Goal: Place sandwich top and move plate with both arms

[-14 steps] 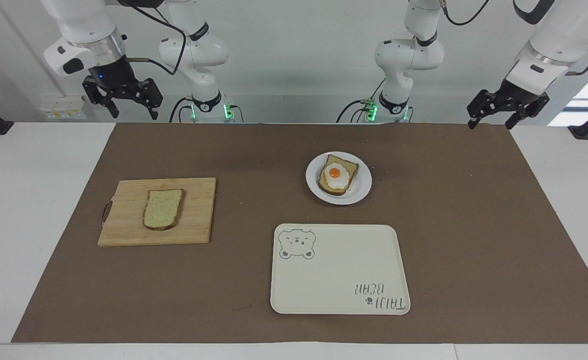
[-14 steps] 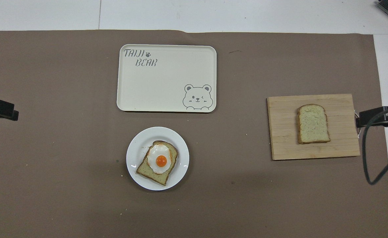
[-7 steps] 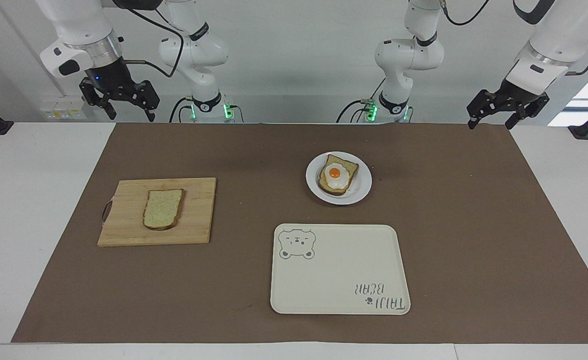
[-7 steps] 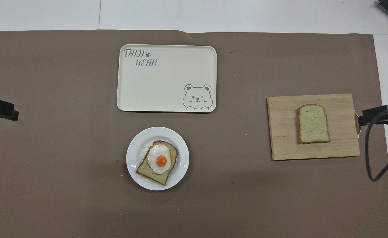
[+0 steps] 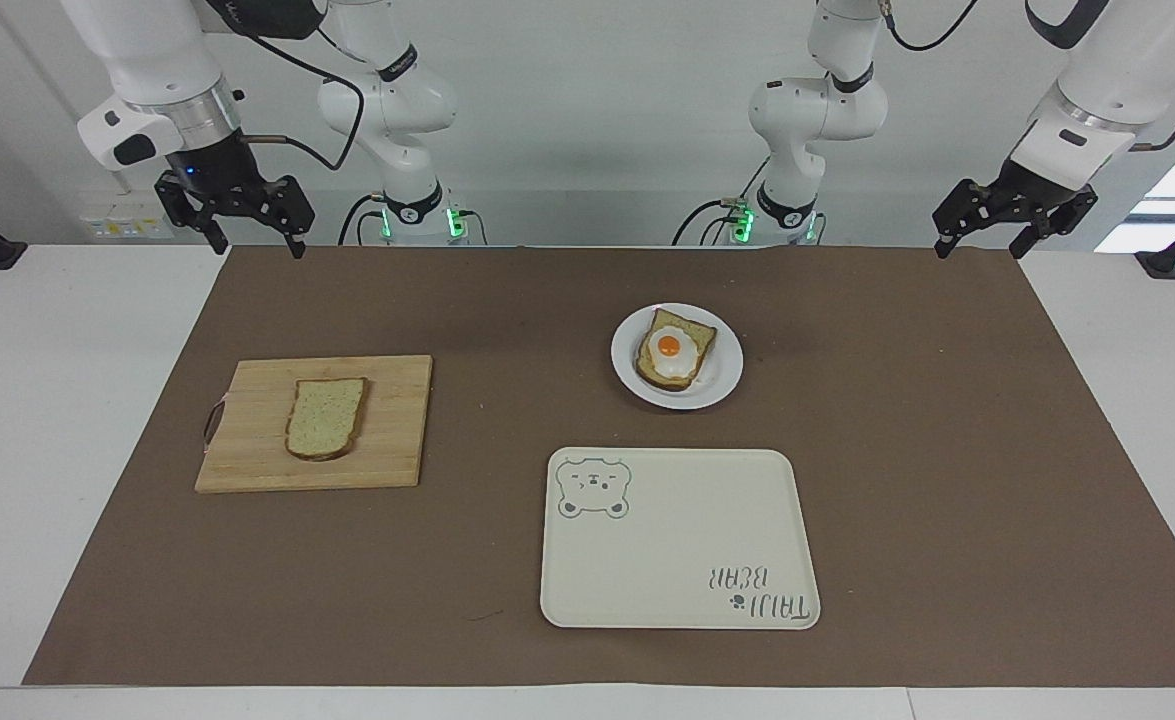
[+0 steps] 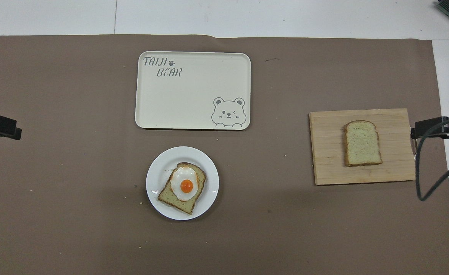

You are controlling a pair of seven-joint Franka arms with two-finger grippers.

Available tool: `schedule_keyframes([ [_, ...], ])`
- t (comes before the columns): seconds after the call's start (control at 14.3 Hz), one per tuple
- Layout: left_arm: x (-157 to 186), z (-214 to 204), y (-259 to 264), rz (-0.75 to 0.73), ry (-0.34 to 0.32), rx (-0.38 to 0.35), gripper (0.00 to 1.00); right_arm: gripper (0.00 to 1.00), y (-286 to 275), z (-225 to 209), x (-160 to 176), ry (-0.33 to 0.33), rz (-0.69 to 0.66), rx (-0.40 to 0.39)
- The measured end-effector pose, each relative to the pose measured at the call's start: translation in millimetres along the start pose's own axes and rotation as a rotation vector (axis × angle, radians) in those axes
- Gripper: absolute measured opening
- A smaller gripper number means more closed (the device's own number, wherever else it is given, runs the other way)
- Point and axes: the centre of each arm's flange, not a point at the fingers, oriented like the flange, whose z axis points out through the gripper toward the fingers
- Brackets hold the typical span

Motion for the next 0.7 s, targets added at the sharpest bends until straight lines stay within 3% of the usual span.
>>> schedule_keyframes([
  [0.28,0.0,0.0,0.0,0.000,0.000,0.000,1.00,1.00,3.6,38.2,16.6,0.025,-0.037,-0.002],
  [0.7,0.0,0.1,0.0,0.000,0.000,0.000,1.00,1.00,28.9,98.1,44.7,-0.003,-0.073,-0.011],
])
